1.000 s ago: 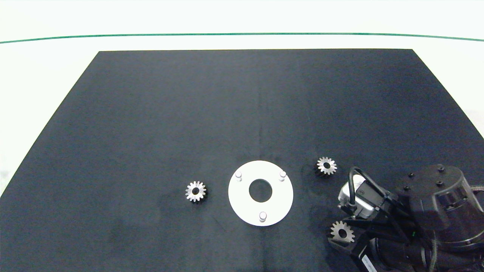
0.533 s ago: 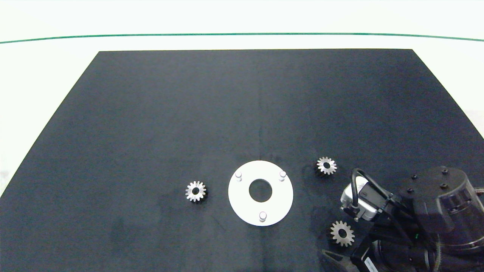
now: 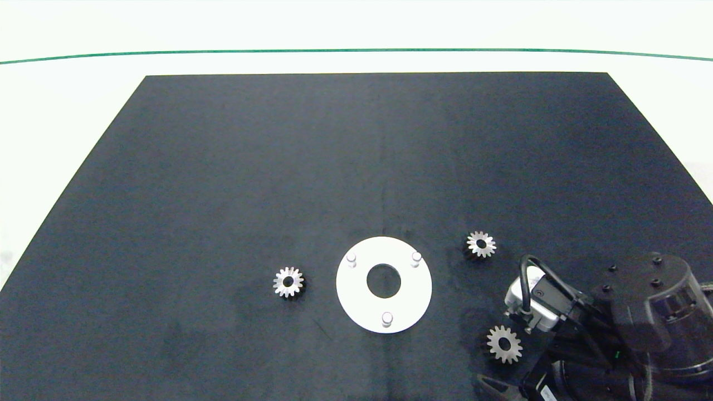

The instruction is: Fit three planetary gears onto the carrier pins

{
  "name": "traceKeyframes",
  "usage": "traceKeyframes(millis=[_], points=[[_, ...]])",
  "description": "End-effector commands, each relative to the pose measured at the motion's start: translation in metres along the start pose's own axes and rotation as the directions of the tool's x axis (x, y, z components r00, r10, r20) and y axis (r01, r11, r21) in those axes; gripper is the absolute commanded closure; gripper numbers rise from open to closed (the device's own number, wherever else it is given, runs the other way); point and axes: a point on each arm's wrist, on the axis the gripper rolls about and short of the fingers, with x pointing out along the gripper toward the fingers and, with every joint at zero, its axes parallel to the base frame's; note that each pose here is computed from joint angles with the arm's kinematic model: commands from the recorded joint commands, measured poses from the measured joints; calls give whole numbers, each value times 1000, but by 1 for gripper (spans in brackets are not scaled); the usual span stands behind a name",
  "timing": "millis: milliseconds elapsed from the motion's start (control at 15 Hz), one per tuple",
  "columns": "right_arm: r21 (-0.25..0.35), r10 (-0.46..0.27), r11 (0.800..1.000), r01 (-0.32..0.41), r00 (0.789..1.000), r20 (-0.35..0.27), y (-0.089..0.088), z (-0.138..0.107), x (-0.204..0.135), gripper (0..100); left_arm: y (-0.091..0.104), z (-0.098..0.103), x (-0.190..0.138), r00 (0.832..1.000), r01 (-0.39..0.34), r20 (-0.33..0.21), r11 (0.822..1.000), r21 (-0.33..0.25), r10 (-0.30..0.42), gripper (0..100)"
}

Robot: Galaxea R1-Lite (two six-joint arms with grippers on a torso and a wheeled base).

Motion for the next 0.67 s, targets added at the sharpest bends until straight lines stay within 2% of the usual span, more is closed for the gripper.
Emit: traceKeyframes(millis=[67, 667], points=[[1, -2, 1000, 2, 1000, 2, 0, 1, 2, 7, 0, 0, 0, 1000, 2, 0, 1000, 1, -2, 0], [7, -2, 1000, 2, 1000, 1, -1, 2, 3, 25, 0, 1, -1, 1000, -2, 4, 1000, 0, 2, 0]])
